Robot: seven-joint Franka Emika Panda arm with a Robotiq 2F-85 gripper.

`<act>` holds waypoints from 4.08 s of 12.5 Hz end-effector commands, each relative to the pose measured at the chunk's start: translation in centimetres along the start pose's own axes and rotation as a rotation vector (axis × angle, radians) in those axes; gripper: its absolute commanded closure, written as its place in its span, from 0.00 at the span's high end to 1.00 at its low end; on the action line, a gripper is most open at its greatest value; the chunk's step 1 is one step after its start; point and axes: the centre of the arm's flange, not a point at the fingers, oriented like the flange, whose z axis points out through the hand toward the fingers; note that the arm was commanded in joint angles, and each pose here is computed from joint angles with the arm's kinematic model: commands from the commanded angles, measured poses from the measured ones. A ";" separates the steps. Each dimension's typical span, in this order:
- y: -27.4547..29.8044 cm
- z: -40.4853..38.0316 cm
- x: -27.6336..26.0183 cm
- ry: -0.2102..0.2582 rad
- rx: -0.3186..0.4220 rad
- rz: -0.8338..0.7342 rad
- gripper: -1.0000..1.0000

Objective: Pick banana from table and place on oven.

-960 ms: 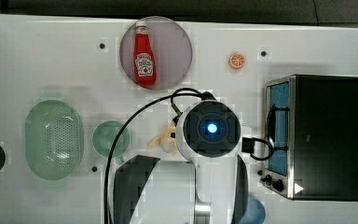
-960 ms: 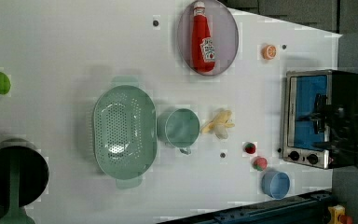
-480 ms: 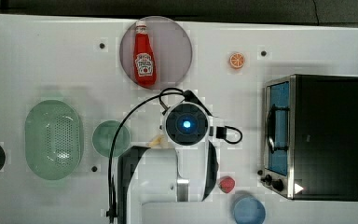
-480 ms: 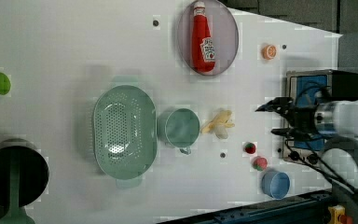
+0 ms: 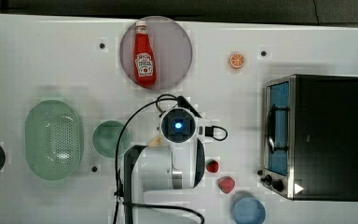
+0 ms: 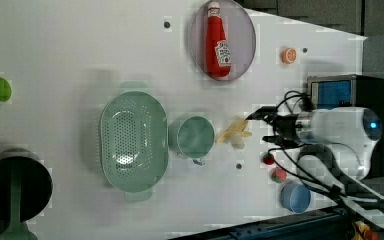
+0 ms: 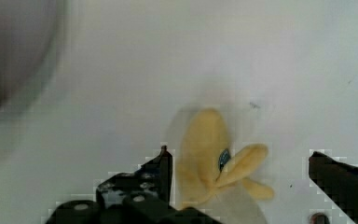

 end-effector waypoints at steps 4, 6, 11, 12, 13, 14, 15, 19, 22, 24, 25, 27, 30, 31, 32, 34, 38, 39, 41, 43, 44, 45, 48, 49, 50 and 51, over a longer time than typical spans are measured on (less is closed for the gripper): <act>-1.1 4.1 -2.5 -0.015 0.005 -0.016 0.84; -1.0 4.4 -2.6 -0.015 0.006 -0.017 0.59; -1.5 3.5 -2.3 0.004 0.029 -0.018 0.25; -1.9 2.2 -1.9 0.023 0.051 -0.017 0.25; -2.4 0.2 -1.4 0.051 0.082 -0.017 0.25; -2.7 -2.3 -1.1 0.081 0.114 -0.017 0.25; -2.9 -5.1 -0.8 0.111 0.144 -0.015 0.25; -1.5 -17.7 -0.3 0.136 0.140 0.011 0.25; 1.7 -27.0 0.4 0.087 0.080 0.065 0.25; 4.3 -32.1 1.7 0.058 0.064 0.113 0.25; 5.5 -34.0 2.8 0.058 0.075 0.141 0.25; 8.0 -36.4 5.6 0.071 0.104 0.141 0.25; 12.9 -35.6 10.3 0.061 0.104 0.045 0.25; 14.8 -34.6 11.9 0.047 0.098 0.033 0.25; 16.6 -33.4 13.5 0.031 0.089 0.020 0.25; 20.3 -31.0 17.0 0.039 0.083 -0.039 0.25; 26.1 -26.1 23.4 0.155 0.030 -0.199 0.25; 27.1 -24.8 24.5 0.170 0.002 -0.240 0.25; 28.6 -22.4 26.1 0.178 -0.049 -0.294 0.25; 29.4 -20.5 26.7 0.155 -0.078 -0.315 0.25; 29.4 -20.0 26.8 0.145 -0.086 -0.318 0.27; 29.4 -19.8 26.9 0.144 -0.088 -0.318 0.37; 29.4 -20.0 26.9 0.148 -0.087 -0.319 0.71; 29.3 -20.1 26.9 0.153 -0.087 -0.320 0.82; 29.0 -20.6 27.1 0.165 -0.086 -0.326 0.93; 28.8 -21.5 27.3 0.177 -0.086 -0.330 1.00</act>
